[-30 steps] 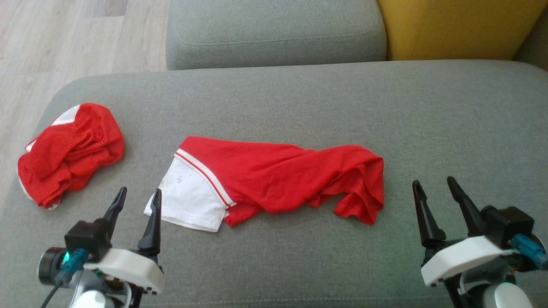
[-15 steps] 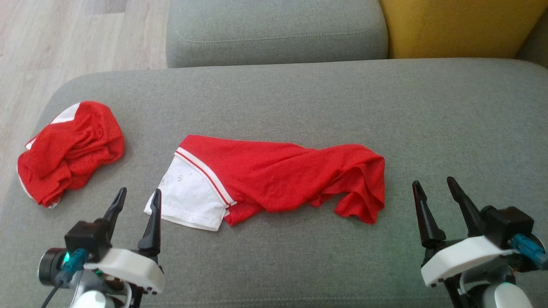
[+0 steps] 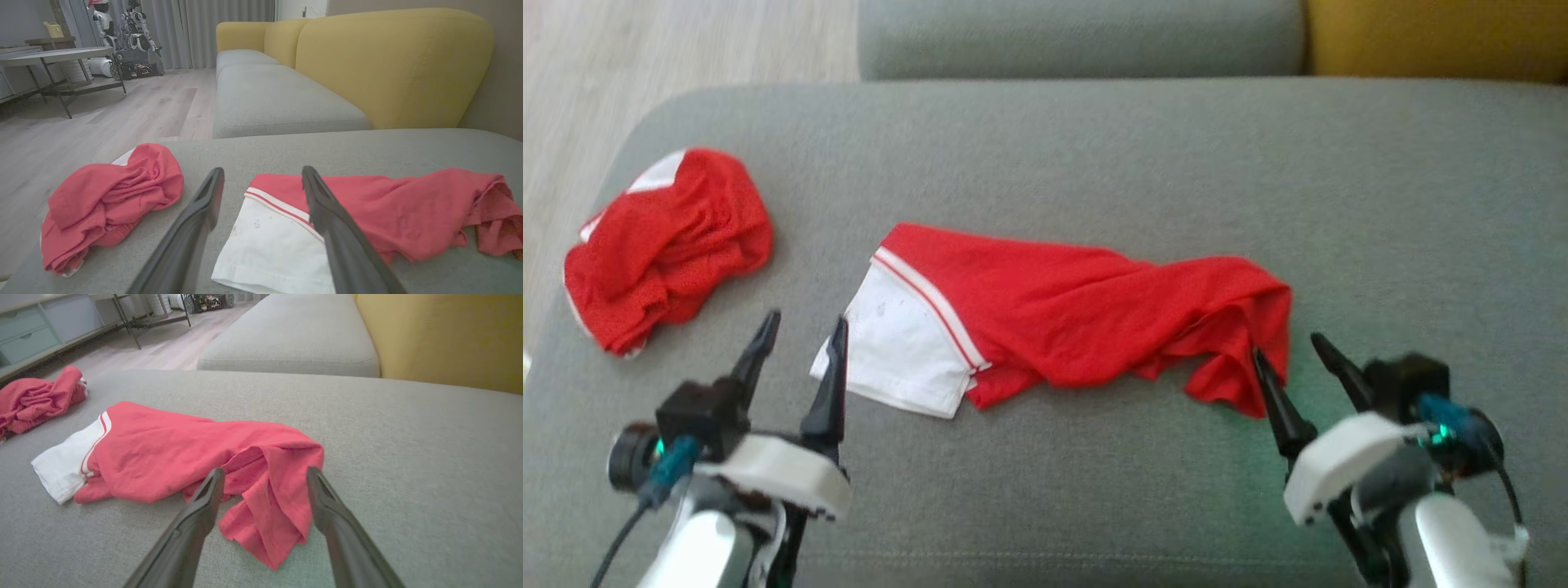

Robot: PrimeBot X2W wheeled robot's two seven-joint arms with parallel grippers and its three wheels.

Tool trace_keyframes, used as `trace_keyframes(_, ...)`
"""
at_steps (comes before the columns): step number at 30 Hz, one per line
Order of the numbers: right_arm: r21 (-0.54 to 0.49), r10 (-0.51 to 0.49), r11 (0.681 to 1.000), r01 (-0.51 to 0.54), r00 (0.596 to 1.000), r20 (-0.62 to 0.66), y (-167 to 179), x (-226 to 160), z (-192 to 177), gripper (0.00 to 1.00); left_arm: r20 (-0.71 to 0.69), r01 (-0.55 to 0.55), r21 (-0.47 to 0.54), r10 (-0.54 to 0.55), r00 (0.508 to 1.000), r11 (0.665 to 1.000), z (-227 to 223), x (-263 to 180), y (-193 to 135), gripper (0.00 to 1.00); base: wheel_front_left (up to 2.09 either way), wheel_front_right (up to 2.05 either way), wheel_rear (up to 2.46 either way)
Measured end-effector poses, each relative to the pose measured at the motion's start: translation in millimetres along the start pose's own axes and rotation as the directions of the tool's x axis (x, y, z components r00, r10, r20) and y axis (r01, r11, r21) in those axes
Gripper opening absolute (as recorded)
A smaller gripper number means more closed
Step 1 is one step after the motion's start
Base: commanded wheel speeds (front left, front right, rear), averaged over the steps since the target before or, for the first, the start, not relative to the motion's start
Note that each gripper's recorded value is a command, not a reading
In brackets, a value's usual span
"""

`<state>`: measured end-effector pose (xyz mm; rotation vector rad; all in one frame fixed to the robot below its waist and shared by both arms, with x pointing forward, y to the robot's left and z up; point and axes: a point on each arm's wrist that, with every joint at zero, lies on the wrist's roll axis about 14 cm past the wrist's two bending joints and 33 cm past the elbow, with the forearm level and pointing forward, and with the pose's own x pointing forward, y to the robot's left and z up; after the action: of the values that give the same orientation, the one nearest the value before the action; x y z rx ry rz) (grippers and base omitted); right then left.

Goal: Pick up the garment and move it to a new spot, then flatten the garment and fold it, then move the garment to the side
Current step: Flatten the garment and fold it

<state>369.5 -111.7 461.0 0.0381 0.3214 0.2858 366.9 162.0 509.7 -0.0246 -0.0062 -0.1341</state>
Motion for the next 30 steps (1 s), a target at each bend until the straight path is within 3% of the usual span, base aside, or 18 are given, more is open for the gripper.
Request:
trace_keyframes(10,-0.079,0.032,0.996,-0.051,0.974,-0.224,-4.2,47.6,-42.9,1.00,-0.007,-0.026,0.014,0.026,1.000,1.000,-9.5,18.7,15.3,1.00,0.00,0.00,0.00)
trace_keyframes(11,-0.081,0.029,0.995,-0.050,0.970,-0.240,-6.1,49.9,-46.3,0.46,-0.008,-0.031,0.013,0.031,0.999,0.999,-10.4,19.7,16.6,1.00,0.00,0.00,0.00)
trace_keyframes(12,-0.089,0.025,0.995,-0.048,0.967,-0.252,-8.3,51.7,-48.8,0.14,-0.007,-0.034,0.012,0.034,0.999,0.999,-10.9,20.6,17.3,1.00,0.00,0.00,0.00)
trace_keyframes(13,-0.103,0.018,0.994,-0.046,0.964,-0.264,-11.4,52.6,-51.0,0.00,-0.007,-0.037,0.011,0.037,0.999,0.999,-11.7,21.2,18.1,1.00,0.00,0.00,0.00)
trace_keyframes(21,-0.143,-0.067,0.989,0.033,0.968,-0.242,-48.5,55.8,-37.1,0.00,-0.010,-0.039,0.007,0.039,0.999,0.999,-15.5,23.5,17.5,1.00,0.00,0.00,0.00)
trace_keyframes(30,-0.242,-0.139,0.961,0.135,0.990,0.001,-86.7,78.6,54.5,0.00,0.006,-0.033,0.005,0.033,0.999,0.999,-12.3,31.0,16.1,1.00,0.00,0.00,0.00)
